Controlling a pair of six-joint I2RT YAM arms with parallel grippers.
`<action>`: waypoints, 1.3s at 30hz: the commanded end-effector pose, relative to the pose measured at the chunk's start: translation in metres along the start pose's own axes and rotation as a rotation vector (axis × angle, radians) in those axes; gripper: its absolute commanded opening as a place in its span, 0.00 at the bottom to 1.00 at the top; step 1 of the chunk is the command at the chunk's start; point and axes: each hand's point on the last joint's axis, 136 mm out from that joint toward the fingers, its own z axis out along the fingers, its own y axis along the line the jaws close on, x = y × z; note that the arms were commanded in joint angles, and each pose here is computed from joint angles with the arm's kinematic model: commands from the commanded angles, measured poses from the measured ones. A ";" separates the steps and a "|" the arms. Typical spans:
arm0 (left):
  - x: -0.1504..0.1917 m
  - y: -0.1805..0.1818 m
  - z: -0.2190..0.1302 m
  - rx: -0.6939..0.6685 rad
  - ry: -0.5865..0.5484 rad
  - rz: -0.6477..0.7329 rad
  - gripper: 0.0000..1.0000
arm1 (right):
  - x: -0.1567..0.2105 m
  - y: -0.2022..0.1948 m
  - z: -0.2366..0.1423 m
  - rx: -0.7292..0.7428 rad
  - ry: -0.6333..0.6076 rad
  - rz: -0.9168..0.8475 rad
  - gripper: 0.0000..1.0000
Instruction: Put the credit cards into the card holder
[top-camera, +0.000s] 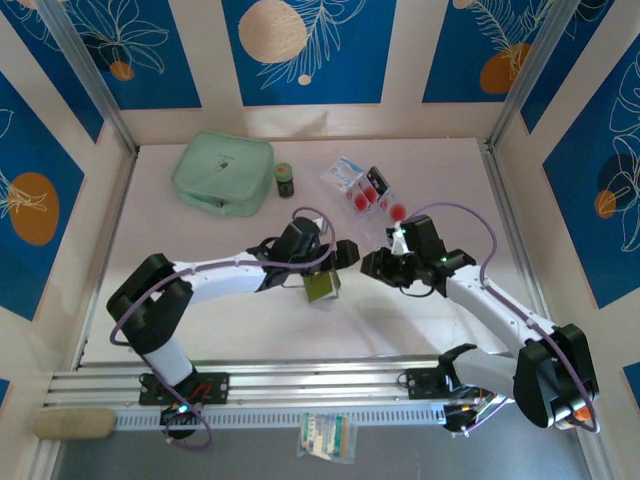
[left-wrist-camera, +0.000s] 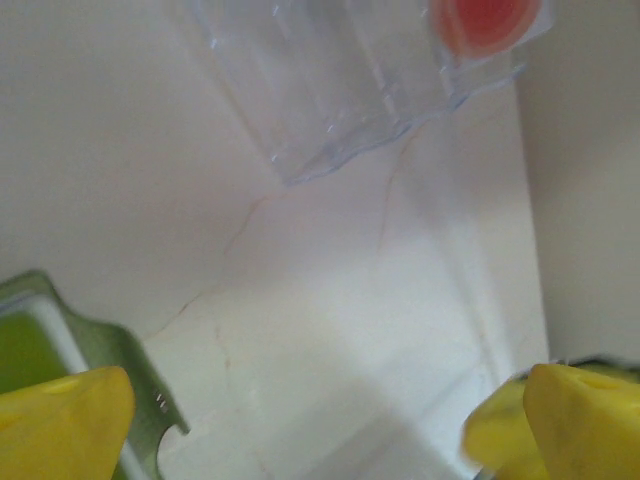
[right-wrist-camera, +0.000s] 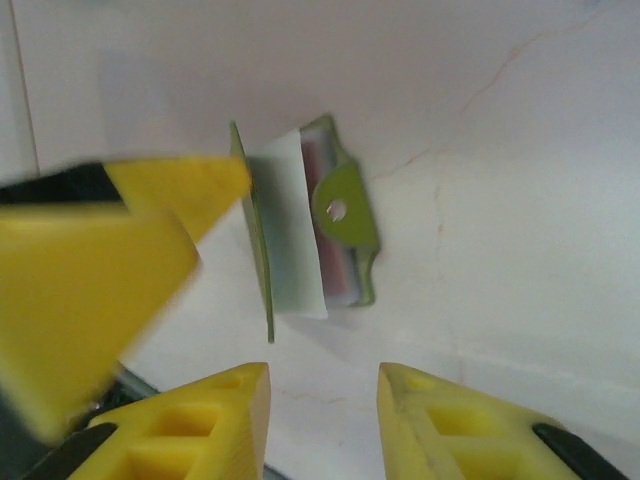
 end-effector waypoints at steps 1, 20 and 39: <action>-0.030 -0.013 -0.022 0.045 -0.020 0.009 1.00 | 0.007 0.022 0.004 -0.013 0.017 -0.027 0.26; -0.052 0.080 -0.100 -0.296 0.052 0.074 1.00 | 0.010 0.056 0.095 0.144 0.136 -0.136 0.03; 0.005 0.105 -0.058 -0.432 0.199 0.174 1.00 | 0.026 -0.007 0.108 0.185 0.200 -0.060 0.00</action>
